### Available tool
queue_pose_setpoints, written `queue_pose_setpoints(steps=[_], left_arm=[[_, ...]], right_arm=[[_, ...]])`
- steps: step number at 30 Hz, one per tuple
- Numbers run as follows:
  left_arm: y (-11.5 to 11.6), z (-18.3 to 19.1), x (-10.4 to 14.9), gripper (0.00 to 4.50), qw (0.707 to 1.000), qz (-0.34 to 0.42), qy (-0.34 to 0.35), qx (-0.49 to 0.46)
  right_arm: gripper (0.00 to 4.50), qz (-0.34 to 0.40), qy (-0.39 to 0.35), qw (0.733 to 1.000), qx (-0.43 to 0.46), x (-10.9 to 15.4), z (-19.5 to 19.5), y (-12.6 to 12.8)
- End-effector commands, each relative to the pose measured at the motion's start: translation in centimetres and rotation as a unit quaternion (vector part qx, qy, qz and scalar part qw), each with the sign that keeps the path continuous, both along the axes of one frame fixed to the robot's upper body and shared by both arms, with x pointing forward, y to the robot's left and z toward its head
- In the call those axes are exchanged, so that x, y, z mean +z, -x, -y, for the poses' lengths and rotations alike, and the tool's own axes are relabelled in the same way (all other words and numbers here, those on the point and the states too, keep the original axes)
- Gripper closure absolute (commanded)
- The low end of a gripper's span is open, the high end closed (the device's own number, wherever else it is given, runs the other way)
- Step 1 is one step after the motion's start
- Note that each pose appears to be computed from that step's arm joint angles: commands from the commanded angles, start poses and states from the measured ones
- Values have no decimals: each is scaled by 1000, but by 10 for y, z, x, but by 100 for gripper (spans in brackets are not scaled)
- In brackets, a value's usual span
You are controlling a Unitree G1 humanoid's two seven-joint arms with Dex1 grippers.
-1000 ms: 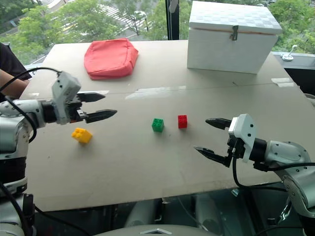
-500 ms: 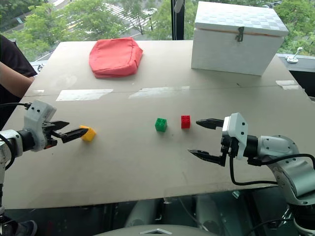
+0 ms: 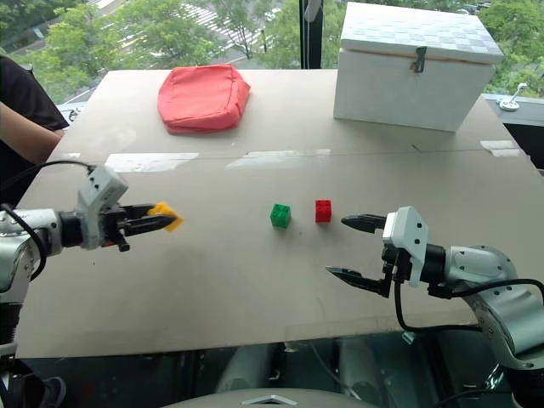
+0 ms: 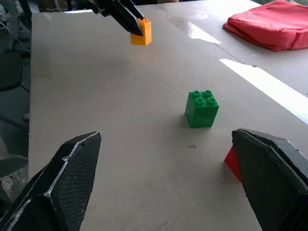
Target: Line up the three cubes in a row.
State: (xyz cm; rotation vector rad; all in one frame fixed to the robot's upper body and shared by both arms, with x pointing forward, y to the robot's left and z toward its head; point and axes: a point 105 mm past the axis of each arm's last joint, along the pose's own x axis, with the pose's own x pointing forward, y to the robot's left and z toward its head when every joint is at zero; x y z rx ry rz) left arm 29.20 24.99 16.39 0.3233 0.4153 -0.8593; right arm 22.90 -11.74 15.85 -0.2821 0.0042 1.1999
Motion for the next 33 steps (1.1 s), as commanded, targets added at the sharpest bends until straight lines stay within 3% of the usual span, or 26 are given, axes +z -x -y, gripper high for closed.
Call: queue_pose_setpoints(steps=[1,4,9,14,24,25,29,30,33], left_arm=[[-1,29,9,323,993,22,-22,-111],[-14,47,-1,323,977,32,-69,-201],[-38,51,-11,323,956,40,-109,-269],[-57,51,-16,323,949,40,-126,-286],[-68,58,-24,323,939,37,-142,-311],[-69,58,-24,221,940,36,-140,-309],[-67,54,-16,41,945,43,-123,-300],[-66,53,-14,6,947,42,-118,-298],[-53,38,4,6,959,55,-83,-265]], right_arm=[[0,31,0,1000,-2,13,3,4],[0,32,4,999,-10,15,6,5],[0,29,9,999,-22,15,9,12],[0,27,11,999,-38,16,11,16],[0,22,21,998,-57,15,17,20],[0,21,21,998,-58,15,17,21],[0,21,23,998,-60,15,18,22],[0,21,24,998,-60,15,18,22],[0,21,26,997,-65,15,23,21]])
